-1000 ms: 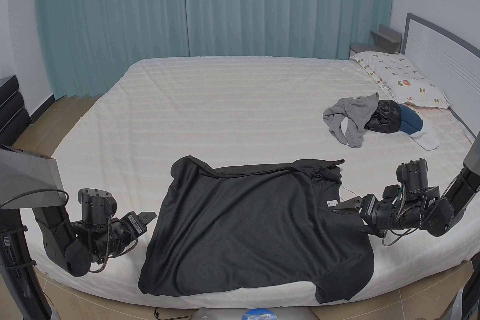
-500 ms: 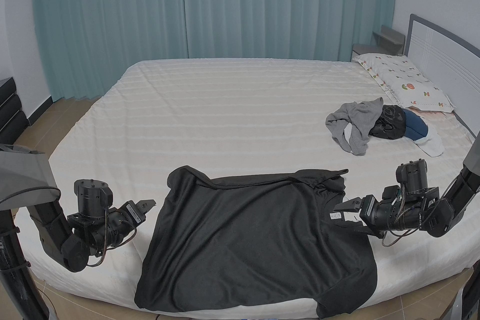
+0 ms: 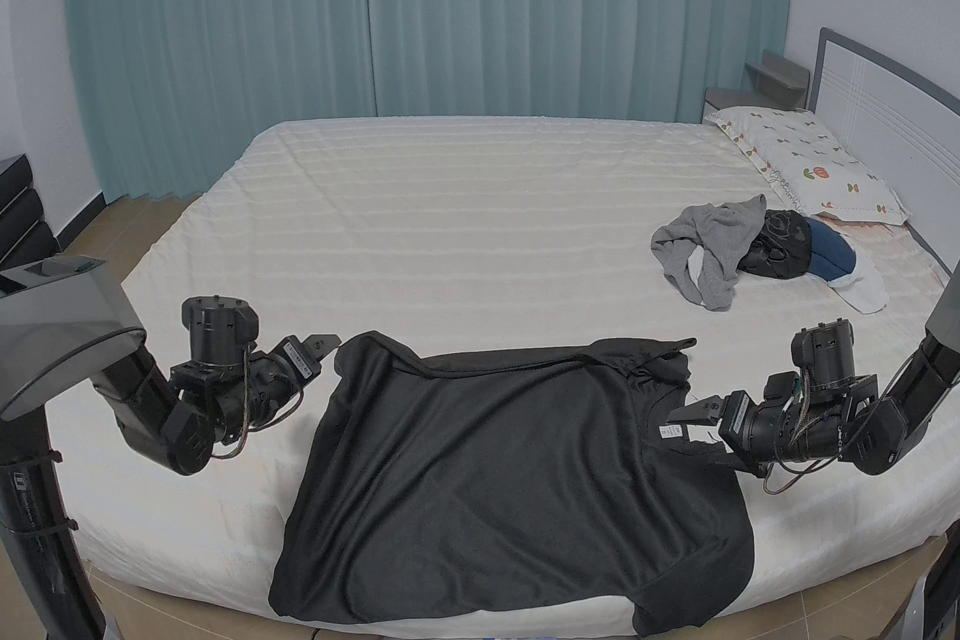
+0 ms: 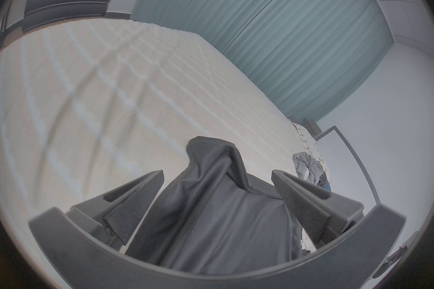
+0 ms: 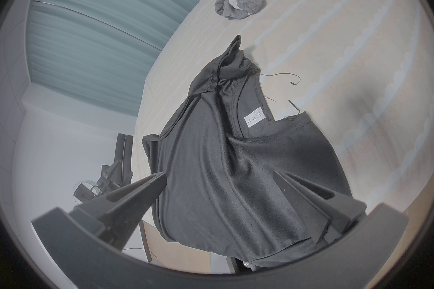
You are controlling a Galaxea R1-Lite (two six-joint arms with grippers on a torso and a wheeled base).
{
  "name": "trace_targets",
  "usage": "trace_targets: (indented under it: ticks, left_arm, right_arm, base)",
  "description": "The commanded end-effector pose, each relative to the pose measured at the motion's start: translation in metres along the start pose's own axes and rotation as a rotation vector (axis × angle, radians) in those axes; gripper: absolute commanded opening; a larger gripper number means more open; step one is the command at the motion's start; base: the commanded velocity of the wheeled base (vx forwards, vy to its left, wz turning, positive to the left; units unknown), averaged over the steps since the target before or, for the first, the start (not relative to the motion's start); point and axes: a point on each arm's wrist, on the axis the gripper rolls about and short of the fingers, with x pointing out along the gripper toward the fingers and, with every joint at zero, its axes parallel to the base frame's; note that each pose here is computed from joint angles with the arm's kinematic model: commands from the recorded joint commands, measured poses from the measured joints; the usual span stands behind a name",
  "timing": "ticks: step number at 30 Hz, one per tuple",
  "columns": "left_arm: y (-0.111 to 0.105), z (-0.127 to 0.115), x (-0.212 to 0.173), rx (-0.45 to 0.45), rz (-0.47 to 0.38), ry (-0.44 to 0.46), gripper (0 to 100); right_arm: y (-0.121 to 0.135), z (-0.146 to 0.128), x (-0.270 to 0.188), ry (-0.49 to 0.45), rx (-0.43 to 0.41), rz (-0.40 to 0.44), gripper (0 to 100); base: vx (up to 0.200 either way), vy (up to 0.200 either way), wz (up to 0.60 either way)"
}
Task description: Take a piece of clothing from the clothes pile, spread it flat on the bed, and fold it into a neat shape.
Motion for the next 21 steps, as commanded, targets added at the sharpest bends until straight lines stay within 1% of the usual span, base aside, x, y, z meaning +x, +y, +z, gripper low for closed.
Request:
trace_targets:
  ticks: [1, 4, 6, 7, 8, 11, 17, 18, 21]
  left_arm:
    - [0.004, -0.004, 0.053, -0.004, -0.001, 0.088, 100]
    - [0.004, 0.002, 0.071, -0.009, 0.009, 0.087, 100]
    - [0.007, 0.012, 0.089, -0.018, 0.014, 0.069, 100]
    - [0.007, 0.012, 0.089, -0.018, 0.014, 0.069, 100]
    - [0.012, 0.008, 0.102, -0.034, 0.020, 0.074, 100]
    - [0.014, 0.006, 0.115, -0.044, 0.020, 0.070, 100]
    - [0.018, 0.005, 0.123, -0.048, 0.028, 0.076, 100]
    - [0.019, 0.005, 0.125, -0.049, 0.027, 0.075, 0]
    - [0.020, 0.004, 0.128, -0.049, 0.030, 0.074, 0]
  right_arm:
    - [-0.002, -0.001, 0.001, 0.005, 0.003, -0.005, 100]
    - [-0.002, -0.002, 0.000, 0.009, 0.003, -0.008, 100]
    - [-0.002, -0.002, 0.000, 0.011, 0.004, -0.008, 100]
    - [-0.002, -0.002, 0.000, 0.011, 0.004, -0.008, 100]
    - [-0.002, -0.002, 0.001, 0.010, 0.003, -0.007, 100]
    - [-0.002, -0.001, 0.001, 0.010, 0.005, -0.004, 100]
    - [-0.003, 0.000, 0.003, 0.014, 0.007, -0.004, 100]
    - [-0.005, 0.000, 0.005, 0.018, 0.011, -0.009, 100]
    - [-0.005, 0.001, 0.006, 0.015, 0.011, -0.010, 100]
  base:
    - [0.000, 0.000, 0.00]
    - [0.000, 0.000, 0.00]
    - [0.000, 0.000, 0.00]
    - [0.000, 0.000, 0.00]
    - [0.000, 0.000, 0.00]
    - [0.000, 0.000, 0.00]
    - [0.000, 0.000, 0.00]
    - [0.000, 0.000, 0.00]
    - [0.000, 0.000, 0.00]
